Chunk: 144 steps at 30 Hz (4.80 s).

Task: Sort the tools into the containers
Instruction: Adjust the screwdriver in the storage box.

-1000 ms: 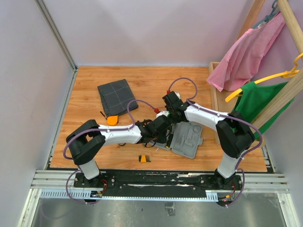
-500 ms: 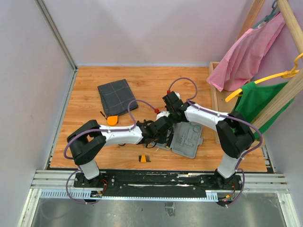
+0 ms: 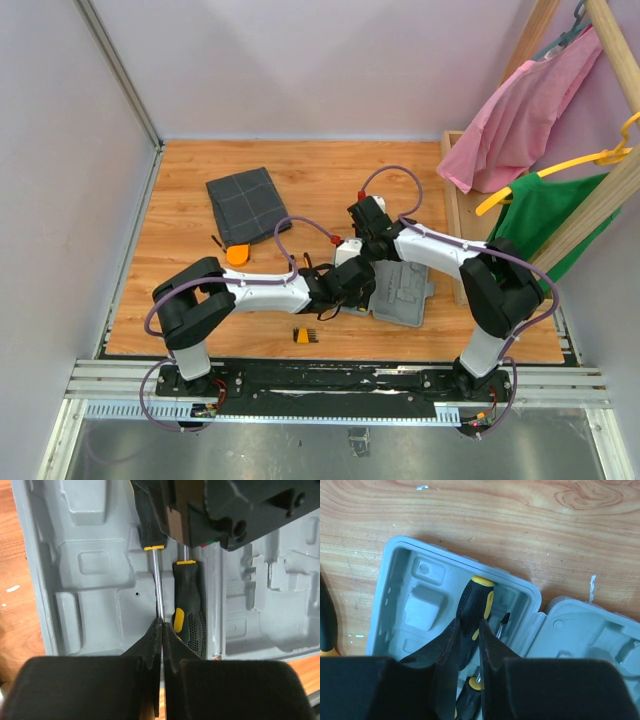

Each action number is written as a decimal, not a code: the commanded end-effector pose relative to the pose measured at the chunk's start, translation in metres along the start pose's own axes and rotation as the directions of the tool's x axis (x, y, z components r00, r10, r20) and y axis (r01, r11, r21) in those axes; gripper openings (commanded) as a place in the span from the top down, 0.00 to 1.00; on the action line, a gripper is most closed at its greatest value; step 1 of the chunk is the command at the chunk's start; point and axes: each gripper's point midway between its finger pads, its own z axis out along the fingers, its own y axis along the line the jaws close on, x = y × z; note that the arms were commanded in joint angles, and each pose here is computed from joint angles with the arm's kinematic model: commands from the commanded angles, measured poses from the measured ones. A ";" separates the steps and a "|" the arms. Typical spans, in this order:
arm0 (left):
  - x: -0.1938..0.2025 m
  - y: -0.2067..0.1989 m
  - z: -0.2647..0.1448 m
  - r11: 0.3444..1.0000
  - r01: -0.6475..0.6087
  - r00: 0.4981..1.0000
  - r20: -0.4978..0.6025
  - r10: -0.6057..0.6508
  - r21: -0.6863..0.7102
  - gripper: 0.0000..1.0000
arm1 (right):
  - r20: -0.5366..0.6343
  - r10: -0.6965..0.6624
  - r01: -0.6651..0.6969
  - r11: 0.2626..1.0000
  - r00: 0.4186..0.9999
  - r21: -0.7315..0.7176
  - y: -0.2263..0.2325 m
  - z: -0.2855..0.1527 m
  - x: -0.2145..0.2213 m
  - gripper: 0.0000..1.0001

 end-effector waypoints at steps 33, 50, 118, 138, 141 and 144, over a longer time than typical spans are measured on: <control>0.200 0.183 -0.088 0.840 -0.369 0.774 -0.632 0.040 -0.399 0.99 | -0.224 0.002 0.012 0.998 0.975 0.063 -0.038 -0.002 0.094 0.83; 0.164 0.164 -0.098 0.792 -0.461 0.765 -0.632 0.125 -0.401 0.99 | -0.275 -0.052 0.077 0.994 0.960 0.081 -0.039 -0.013 0.101 0.83; -0.079 0.038 -0.155 0.993 0.120 0.936 0.334 -0.110 -0.011 0.19 | -0.247 -0.190 0.194 0.981 0.950 -0.011 -0.027 -0.012 0.084 0.81; -0.079 0.087 -0.146 0.969 0.244 0.913 0.345 -0.219 -0.029 0.01 | -0.004 -0.283 0.278 0.945 0.959 -0.171 0.011 -0.055 0.007 0.62; -0.076 0.086 -0.144 0.969 0.247 0.908 0.350 -0.231 -0.002 0.01 | -0.025 -0.251 0.244 0.954 0.968 -0.173 0.006 -0.061 0.020 0.61; -0.074 0.089 -0.143 0.969 0.249 0.905 0.356 -0.233 0.002 0.01 | -0.038 -0.249 0.237 0.952 0.968 -0.196 0.004 -0.066 0.036 0.61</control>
